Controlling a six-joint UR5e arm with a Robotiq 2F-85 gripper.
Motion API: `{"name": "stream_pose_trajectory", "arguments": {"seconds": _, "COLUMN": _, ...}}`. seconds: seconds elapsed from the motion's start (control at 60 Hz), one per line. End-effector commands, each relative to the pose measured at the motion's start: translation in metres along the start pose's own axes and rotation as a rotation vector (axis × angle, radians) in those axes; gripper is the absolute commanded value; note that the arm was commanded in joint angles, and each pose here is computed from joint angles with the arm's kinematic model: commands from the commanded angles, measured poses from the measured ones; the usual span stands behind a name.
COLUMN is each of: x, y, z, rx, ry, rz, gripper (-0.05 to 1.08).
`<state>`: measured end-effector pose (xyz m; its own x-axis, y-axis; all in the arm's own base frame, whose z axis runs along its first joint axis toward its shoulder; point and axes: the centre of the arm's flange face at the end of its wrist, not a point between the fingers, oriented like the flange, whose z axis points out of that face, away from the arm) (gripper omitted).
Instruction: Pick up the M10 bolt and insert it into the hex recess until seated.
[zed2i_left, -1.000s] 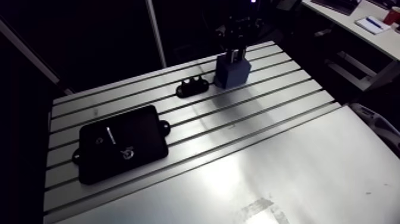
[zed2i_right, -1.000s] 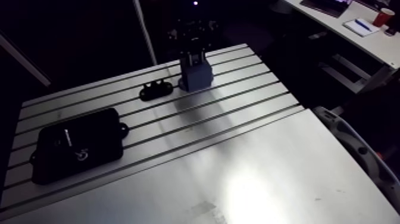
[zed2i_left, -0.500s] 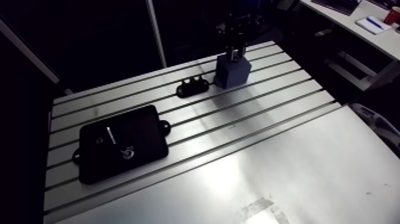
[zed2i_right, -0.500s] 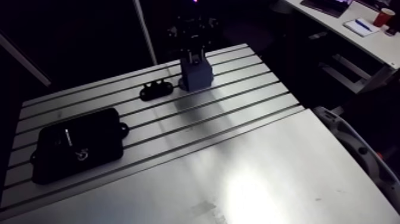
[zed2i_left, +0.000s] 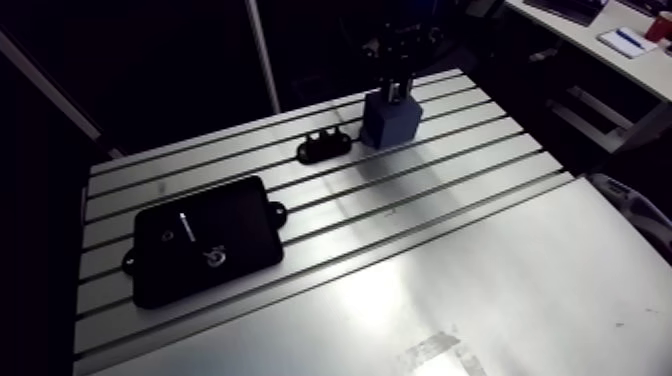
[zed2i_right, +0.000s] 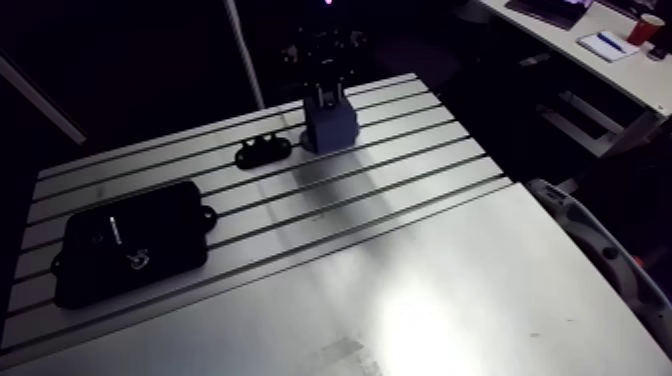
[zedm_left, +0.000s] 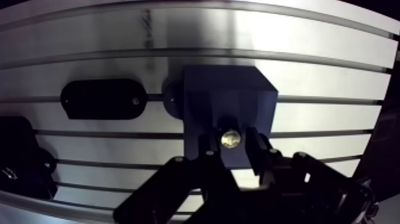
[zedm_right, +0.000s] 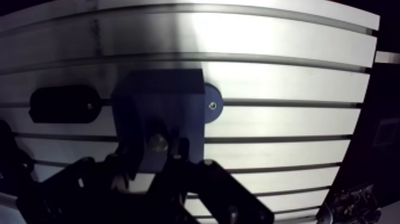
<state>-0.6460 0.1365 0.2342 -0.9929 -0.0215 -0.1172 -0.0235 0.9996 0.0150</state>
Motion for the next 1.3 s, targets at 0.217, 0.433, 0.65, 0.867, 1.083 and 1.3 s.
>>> {"name": "stream_pose_trajectory", "arguments": {"seconds": 0.217, "x": 0.0015, "y": 0.0014, "z": 0.005, "rx": 0.003, "ry": -0.007, "rz": -0.011, "gripper": 0.62}}
{"name": "stream_pose_trajectory", "arguments": {"seconds": 0.433, "x": 0.0024, "y": 0.0018, "z": 0.0046, "rx": 0.002, "ry": -0.005, "rz": -0.012, "gripper": 0.63}}
{"name": "stream_pose_trajectory", "arguments": {"seconds": 0.65, "x": 0.0028, "y": 0.0022, "z": 0.0022, "rx": 0.001, "ry": -0.001, "rz": -0.014, "gripper": 0.64}}
{"name": "stream_pose_trajectory", "arguments": {"seconds": 0.867, "x": 0.0024, "y": 0.0019, "z": 0.0029, "rx": 0.002, "ry": -0.004, "rz": -0.014, "gripper": 0.64}}
{"name": "stream_pose_trajectory", "arguments": {"seconds": 1.083, "x": 0.002, "y": 0.0006, "z": 0.0043, "rx": 0.003, "ry": -0.006, "rz": -0.015, "gripper": 0.64}}
{"name": "stream_pose_trajectory", "arguments": {"seconds": 1.3, "x": 0.0025, "y": 0.0009, "z": 0.0031, "rx": 0.002, "ry": -0.005, "rz": -0.015, "gripper": 0.64}}
